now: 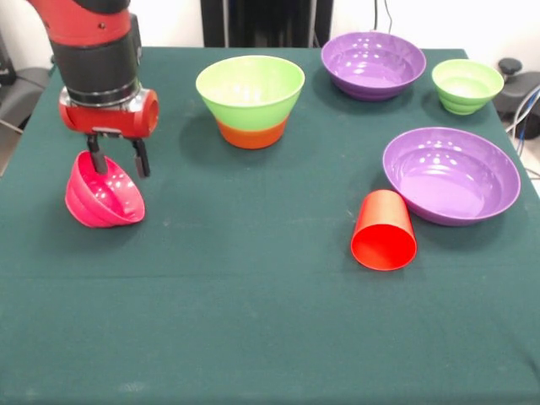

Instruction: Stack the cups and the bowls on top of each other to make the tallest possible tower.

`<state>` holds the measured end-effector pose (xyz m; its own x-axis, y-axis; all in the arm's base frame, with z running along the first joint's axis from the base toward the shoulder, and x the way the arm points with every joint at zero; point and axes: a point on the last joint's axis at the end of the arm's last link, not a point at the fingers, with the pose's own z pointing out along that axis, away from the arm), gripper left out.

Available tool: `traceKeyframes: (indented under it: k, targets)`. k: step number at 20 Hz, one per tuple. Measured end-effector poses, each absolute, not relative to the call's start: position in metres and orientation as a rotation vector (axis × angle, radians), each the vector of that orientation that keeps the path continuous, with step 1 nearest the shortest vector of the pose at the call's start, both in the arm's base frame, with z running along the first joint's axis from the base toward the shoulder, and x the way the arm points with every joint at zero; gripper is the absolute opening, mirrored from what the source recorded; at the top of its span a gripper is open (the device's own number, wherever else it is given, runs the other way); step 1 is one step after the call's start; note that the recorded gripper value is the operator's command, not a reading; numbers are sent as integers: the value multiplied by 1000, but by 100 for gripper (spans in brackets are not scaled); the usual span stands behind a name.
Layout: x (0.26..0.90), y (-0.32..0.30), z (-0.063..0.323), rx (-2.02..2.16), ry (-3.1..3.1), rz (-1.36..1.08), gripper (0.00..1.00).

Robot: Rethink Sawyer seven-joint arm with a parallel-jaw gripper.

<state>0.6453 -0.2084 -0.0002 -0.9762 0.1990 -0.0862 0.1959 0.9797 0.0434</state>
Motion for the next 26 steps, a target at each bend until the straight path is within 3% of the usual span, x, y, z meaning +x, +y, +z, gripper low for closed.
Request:
traceKeyframes:
  k: [26]
  targets:
    - [657, -212, 12, 292, 3021, 17, 100]
